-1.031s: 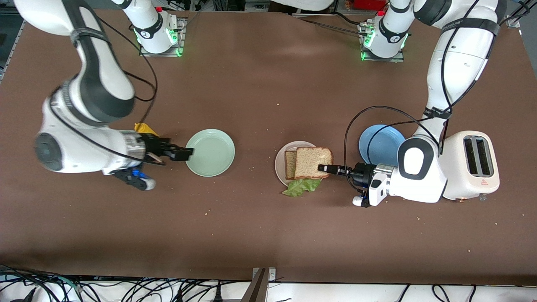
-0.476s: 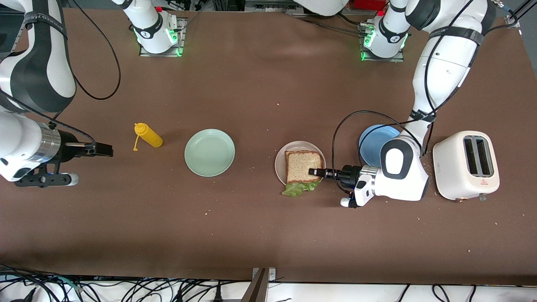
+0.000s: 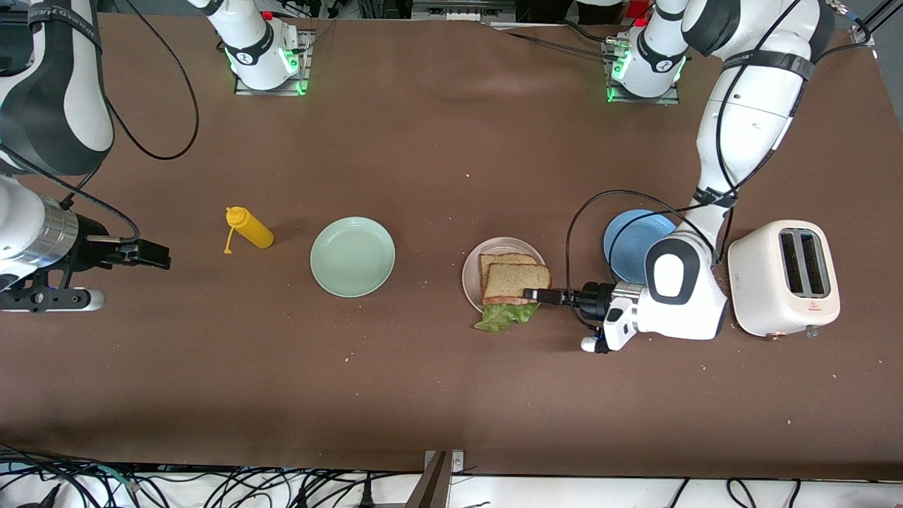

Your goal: Make sandwich in beige plate with both arms

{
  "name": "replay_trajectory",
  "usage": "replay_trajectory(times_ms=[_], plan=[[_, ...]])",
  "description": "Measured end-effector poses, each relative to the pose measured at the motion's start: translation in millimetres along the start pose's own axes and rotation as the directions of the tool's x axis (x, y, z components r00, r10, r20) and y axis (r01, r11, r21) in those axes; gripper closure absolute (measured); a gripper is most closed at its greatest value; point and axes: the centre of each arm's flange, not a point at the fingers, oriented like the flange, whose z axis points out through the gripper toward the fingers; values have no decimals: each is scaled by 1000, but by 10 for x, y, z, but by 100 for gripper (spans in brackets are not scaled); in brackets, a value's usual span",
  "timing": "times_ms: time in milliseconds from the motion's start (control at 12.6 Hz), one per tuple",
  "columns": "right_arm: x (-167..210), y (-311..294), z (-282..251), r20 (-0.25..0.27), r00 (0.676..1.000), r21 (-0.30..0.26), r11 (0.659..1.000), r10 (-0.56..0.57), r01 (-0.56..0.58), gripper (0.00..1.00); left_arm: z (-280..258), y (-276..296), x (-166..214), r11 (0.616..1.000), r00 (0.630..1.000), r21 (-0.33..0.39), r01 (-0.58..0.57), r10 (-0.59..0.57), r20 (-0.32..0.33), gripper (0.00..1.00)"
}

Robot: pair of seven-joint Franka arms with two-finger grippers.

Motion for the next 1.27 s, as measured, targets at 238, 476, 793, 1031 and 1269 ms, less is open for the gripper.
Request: replay_trajectory(times_ms=[238,476,793,1031,1269], plan=[[-1,-13,24,1,1000,-9,1000,13,-13,0,-260,-106,49,999,999,22,24,-23,-41,0],[-2,-22,21,-1,998,-13,997,70,-70,0,-632,-84,87,995,992,50,81,-76,-100,0],[13,46,-6,-19,996,-15,996,91,-92,0,-1381,57,-19,940,979,307,148,-97,-177,0],[1,84,-50,-28,995,-15,995,99,-99,0,-2141,40,-289,845,984,513,152,-79,-160,0],[-26,93,-132,-41,994,-14,995,101,-102,0,-2679,210,-668,686,992,717,123,-79,-95,0]])
